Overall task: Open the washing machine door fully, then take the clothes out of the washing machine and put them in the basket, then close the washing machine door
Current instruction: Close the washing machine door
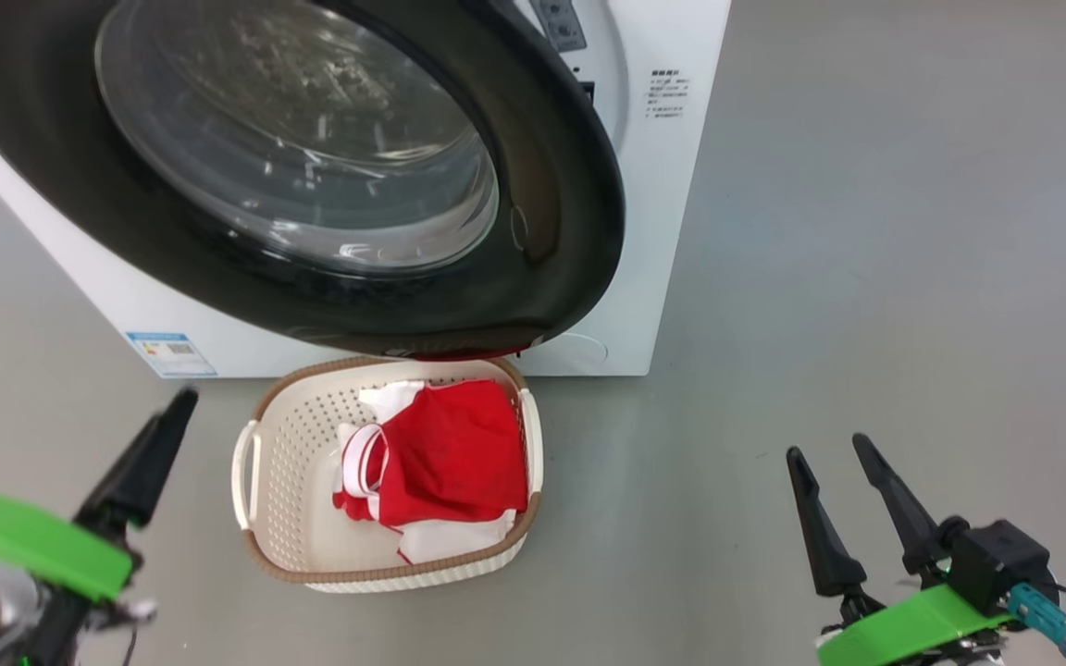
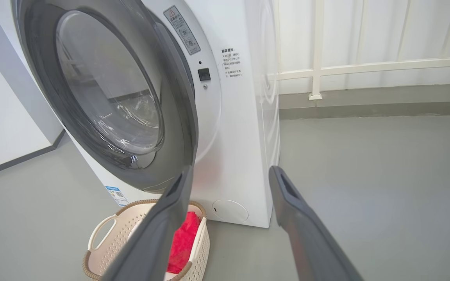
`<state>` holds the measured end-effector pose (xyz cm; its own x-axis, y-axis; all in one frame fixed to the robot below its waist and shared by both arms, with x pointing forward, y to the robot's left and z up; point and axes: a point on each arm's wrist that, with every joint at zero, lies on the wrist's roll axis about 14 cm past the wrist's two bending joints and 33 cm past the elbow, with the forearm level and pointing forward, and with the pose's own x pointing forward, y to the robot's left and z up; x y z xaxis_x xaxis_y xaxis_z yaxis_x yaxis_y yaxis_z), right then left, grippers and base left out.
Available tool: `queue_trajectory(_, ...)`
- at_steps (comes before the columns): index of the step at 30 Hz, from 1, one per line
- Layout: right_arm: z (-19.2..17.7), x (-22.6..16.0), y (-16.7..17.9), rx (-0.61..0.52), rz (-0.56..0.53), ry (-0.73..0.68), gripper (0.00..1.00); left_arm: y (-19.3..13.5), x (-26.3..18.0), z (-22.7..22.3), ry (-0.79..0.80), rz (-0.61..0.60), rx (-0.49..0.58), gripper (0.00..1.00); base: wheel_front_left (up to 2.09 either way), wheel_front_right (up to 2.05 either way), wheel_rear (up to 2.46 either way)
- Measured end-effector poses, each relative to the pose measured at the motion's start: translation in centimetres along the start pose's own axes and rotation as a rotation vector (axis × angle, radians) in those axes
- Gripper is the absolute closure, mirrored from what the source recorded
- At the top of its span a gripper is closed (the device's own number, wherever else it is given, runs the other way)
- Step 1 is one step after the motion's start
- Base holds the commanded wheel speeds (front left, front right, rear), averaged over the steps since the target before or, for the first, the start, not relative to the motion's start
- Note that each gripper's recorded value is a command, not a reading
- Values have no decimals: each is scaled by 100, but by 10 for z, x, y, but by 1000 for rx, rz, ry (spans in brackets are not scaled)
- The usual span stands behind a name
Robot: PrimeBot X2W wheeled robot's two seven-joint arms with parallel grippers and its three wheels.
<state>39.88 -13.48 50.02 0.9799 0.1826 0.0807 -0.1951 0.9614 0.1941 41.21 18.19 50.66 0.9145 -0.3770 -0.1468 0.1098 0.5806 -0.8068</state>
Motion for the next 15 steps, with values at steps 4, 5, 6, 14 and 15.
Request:
queue_trajectory(4, 1, -9, -5, -1, -20, 0, 0, 18, -13, -12, -20, 56, -8, 0, 0, 0, 0)
queue_trajectory(5, 1, -12, -7, 2, -27, 1, 0, 23, -17, -15, -25, 71, -6, 0, 0, 0, 0)
queue_trajectory(6, 2, -14, -9, 0, -33, 0, 0, 27, -20, -18, -29, 83, -2, 0, 0, 0, 0)
queue_trajectory(14, 11, -34, -29, -23, -93, -14, 0, 53, -40, -42, -52, 157, 115, 0, 0, 0, 0)
queue_trajectory(15, 10, -38, -32, -25, -102, -11, 0, 56, -42, -44, -53, 164, 131, 0, 0, 0, 0)
